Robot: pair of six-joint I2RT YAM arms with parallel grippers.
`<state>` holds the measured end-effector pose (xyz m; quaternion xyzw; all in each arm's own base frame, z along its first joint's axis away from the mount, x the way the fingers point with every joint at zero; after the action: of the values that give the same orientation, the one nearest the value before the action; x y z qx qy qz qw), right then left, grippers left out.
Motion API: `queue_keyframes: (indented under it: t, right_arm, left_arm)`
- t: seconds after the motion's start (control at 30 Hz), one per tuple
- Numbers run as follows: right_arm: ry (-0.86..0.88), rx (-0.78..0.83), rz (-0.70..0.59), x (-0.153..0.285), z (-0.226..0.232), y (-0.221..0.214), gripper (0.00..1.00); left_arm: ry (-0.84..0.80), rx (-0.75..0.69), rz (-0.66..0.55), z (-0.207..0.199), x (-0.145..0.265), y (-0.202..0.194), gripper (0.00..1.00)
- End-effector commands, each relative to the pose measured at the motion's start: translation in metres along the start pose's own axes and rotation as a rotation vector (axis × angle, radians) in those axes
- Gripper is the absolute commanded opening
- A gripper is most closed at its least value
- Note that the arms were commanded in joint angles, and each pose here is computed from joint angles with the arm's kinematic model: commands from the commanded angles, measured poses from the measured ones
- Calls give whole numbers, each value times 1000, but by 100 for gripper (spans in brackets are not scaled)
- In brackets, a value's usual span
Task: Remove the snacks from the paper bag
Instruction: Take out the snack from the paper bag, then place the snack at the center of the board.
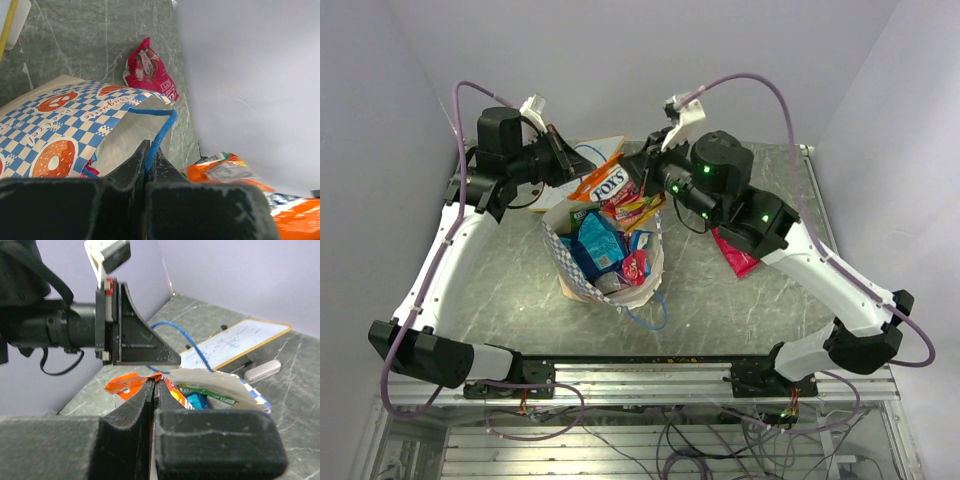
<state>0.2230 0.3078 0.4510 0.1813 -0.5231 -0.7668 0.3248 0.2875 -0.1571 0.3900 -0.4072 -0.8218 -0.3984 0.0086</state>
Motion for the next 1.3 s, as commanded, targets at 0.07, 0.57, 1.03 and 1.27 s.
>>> queue_keyframes:
  t: [0.07, 0.57, 1.03, 1.27]
  right_arm:
    - [-116, 46, -167, 37, -6, 61, 0]
    - [-687, 142, -191, 60, -146, 72, 0]
    - [-844, -76, 55, 79, -255, -54, 0]
    - [-924, -60, 164, 64, -344, -89, 0]
  left_arm:
    - [-16, -20, -29, -11, 4, 7, 7]
    - [-39, -85, -5, -17, 5, 14, 7]
    - [-70, -131, 50, -13, -4, 10, 7]
    - [-79, -145, 64, -13, -8, 14, 7]
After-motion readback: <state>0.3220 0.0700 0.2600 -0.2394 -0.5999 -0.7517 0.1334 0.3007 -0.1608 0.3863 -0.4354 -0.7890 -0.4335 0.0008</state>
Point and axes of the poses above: each gripper's point midway between its finger pads, its own x axis back along the fingers, its own z axis along the line the jaws close on, y = z × x, the point moved 7 cm from there along x, back along the fingers, and after that the axes turned 7 degrees about -x, right-handed, at the moved point
